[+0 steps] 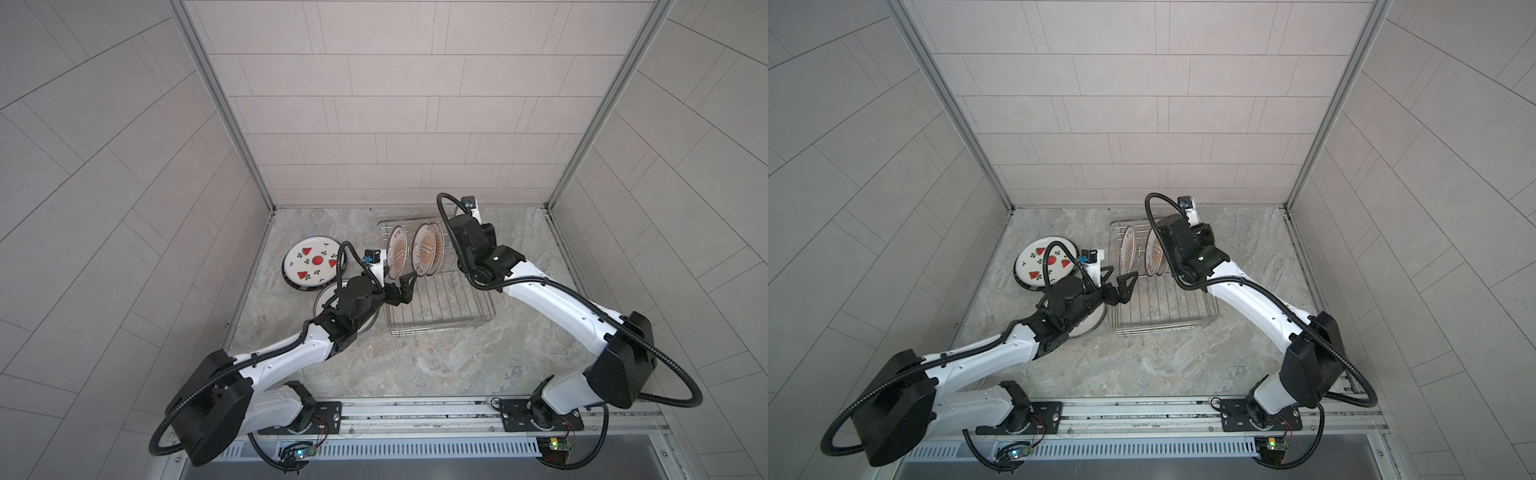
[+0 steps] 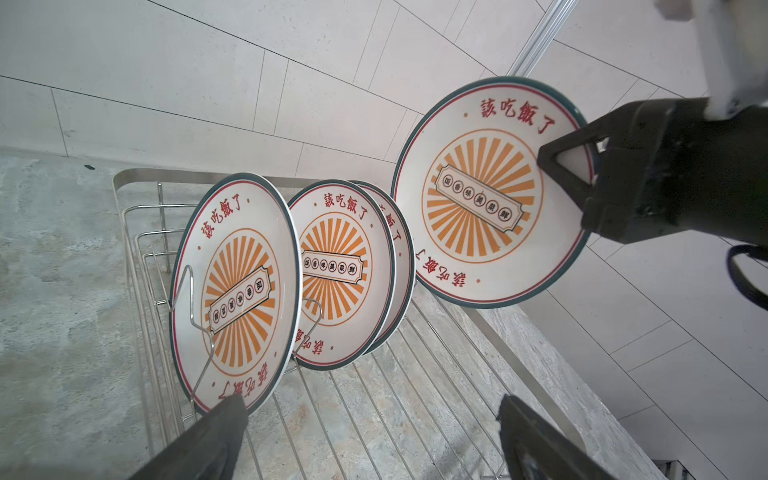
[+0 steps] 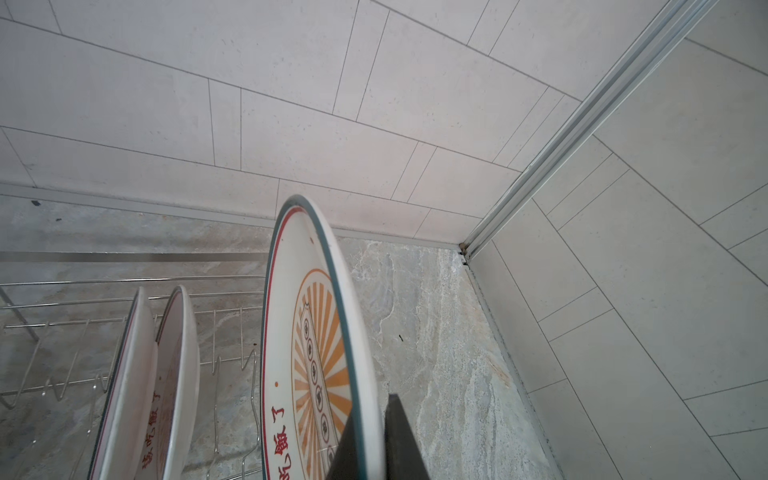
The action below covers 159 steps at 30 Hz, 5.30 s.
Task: Unload the plates from the dish rack
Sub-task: 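Close the right gripper on the sunburst plate rim and lift it out of the rack, then bring the sunburst plate to the left gripper and close the left gripper on its rim, then set the sunburst plate on the red-lettered stack with the left gripper while the right withdraws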
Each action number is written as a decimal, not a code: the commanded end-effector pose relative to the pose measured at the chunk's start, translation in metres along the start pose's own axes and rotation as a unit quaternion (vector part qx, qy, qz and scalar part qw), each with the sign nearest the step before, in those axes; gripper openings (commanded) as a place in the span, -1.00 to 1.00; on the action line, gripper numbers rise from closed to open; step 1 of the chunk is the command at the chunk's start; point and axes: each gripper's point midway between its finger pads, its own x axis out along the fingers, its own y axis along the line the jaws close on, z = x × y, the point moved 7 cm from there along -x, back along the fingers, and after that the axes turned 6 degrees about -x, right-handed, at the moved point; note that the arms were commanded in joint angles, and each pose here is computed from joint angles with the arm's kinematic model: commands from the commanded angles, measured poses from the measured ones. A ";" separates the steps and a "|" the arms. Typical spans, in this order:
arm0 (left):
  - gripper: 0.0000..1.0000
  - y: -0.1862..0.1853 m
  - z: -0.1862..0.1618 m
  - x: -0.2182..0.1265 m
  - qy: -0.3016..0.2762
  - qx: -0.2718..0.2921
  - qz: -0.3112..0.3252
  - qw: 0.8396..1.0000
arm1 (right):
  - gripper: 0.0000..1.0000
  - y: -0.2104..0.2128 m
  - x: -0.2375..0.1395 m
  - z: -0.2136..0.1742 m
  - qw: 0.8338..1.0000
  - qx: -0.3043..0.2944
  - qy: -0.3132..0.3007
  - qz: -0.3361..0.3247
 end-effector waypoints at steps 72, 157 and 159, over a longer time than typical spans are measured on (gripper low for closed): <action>-0.21 -0.044 -0.010 -0.078 0.026 -0.053 -0.270 0.961 | -0.85 -0.025 -0.140 -0.074 0.780 0.152 -0.205 0.572; -1.00 0.118 -0.024 -0.126 -0.150 -0.401 0.206 0.880 | 0.99 0.103 -0.111 -0.040 0.877 0.007 -0.028 0.479; -1.00 0.125 -0.027 -0.129 -0.148 -0.411 0.224 0.871 | 0.99 0.109 -0.114 -0.040 0.872 -0.011 -0.034 0.488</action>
